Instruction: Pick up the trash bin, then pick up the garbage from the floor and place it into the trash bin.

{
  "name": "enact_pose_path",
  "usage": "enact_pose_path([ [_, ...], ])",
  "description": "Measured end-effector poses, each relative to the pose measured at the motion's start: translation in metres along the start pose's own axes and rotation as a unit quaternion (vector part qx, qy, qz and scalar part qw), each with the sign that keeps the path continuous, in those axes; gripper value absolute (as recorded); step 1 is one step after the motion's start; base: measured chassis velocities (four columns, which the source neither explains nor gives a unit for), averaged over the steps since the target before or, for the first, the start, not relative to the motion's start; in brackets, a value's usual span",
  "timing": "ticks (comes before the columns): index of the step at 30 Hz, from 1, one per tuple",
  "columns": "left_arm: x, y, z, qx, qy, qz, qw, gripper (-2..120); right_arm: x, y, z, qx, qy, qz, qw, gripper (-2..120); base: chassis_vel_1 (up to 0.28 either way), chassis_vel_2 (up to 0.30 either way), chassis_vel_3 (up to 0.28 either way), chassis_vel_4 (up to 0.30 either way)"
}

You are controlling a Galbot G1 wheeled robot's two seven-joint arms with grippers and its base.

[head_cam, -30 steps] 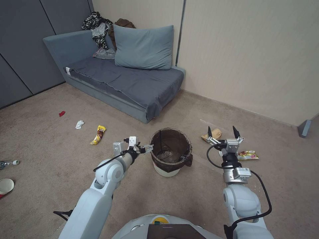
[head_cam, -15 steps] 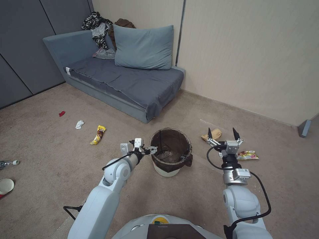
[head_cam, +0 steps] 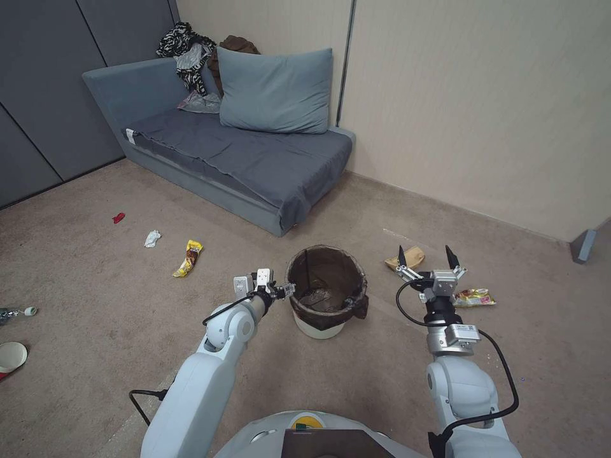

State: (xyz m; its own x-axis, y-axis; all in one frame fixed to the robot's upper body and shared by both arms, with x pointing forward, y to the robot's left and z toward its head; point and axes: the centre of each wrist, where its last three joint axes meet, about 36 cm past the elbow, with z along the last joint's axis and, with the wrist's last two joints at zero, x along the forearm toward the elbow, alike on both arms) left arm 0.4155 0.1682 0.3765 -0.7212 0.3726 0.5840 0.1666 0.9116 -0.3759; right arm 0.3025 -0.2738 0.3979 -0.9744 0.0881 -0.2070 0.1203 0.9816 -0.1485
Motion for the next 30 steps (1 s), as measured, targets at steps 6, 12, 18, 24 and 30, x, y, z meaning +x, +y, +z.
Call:
enact_pose_path([
  [6, -0.005, 0.005, 0.007, 0.007, 0.016, -0.003, 0.9998, 42, 0.0, 0.001, 0.0, 0.0, -0.004, -0.002, 1.0, 100, 0.0, 0.0, 0.0, 0.0],
  [12, -0.005, 0.001, 0.01, 0.006, 0.021, 0.001, 0.9998, 21, -0.001, 0.001, 0.0, 0.0, -0.005, -0.004, 1.0, 100, 0.0, 0.0, 0.0, 0.0],
  [18, -0.005, -0.001, 0.015, 0.001, 0.027, -0.002, 0.9996, 3, -0.001, 0.002, 0.0, -0.001, -0.005, -0.005, 1.0, 100, 0.0, 0.0, 0.0, 0.0],
  [24, -0.005, -0.002, 0.021, -0.003, 0.032, -0.002, 0.9995, 3, -0.002, 0.003, 0.0, -0.002, -0.005, -0.006, 1.0, 100, 0.0, 0.0, 0.0, 0.0],
  [30, -0.004, -0.001, 0.021, -0.005, 0.031, -0.004, 0.9995, 3, -0.002, 0.003, 0.001, -0.002, -0.008, -0.008, 1.0, 100, 0.0, 0.0, 0.0, 0.0],
])
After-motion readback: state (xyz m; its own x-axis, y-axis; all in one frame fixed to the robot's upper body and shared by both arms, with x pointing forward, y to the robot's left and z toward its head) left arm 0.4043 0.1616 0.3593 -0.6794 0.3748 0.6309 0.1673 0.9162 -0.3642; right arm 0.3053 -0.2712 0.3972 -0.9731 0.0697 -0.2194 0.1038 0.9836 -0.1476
